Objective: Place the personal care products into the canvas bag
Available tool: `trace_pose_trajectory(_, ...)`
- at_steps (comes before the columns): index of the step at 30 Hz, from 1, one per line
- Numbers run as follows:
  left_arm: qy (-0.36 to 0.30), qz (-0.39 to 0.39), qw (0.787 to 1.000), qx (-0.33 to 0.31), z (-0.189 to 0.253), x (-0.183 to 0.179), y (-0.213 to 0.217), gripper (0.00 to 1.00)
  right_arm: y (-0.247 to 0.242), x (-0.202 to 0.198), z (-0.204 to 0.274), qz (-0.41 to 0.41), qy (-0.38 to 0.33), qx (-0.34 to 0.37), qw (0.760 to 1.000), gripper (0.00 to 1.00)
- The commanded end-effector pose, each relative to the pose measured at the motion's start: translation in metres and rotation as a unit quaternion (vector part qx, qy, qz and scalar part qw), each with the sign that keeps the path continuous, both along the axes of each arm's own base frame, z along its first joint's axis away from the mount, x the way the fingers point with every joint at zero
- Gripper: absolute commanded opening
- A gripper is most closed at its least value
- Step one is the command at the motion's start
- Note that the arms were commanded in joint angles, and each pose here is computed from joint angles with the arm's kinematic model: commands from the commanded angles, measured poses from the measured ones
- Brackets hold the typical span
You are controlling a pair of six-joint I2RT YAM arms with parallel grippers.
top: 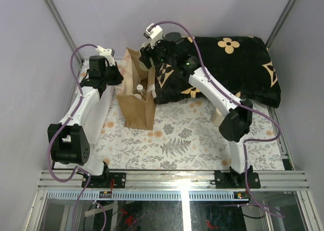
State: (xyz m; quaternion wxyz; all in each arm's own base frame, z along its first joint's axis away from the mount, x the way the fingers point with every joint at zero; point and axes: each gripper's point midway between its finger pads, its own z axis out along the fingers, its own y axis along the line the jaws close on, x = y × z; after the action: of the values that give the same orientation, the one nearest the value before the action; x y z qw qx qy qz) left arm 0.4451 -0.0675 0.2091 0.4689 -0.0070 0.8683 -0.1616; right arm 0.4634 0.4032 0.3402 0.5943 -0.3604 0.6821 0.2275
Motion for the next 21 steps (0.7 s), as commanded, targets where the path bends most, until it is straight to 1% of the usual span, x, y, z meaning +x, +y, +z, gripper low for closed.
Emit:
trace_pose_trajectory(1,-0.020,0.002,1.000,0.003,0.013,0.007,-0.001,0.00,0.008,-0.015,0.130,0.043,-0.137,0.130,0.981,0.36)
trace_pose_trajectory(4,-0.021,0.000,1.000,0.001,0.014,0.009,-0.002,0.00,0.017,-0.016,0.130,0.062,-0.136,0.146,0.978,0.37)
trace_pose_trajectory(7,-0.022,-0.001,1.000,-0.002,0.015,0.010,-0.003,0.00,0.029,-0.012,0.111,0.080,-0.119,0.149,0.978,0.40)
trace_pose_trajectory(10,-0.027,-0.003,1.000,-0.008,0.020,0.009,-0.005,0.00,0.037,0.001,0.064,0.074,-0.085,0.126,0.986,0.40)
trace_pose_trajectory(13,-0.030,-0.004,1.000,-0.008,0.022,0.007,-0.006,0.00,0.038,0.015,0.026,0.053,-0.069,0.100,0.991,0.40)
trace_pose_trajectory(17,-0.025,-0.005,1.000,0.011,0.018,0.004,-0.007,0.00,0.043,0.030,-0.005,0.043,-0.051,0.089,0.994,0.40)
trace_pose_trajectory(21,-0.025,-0.013,0.999,0.016,0.019,0.002,-0.011,0.00,0.046,0.042,-0.030,0.035,-0.040,0.084,0.995,0.40)
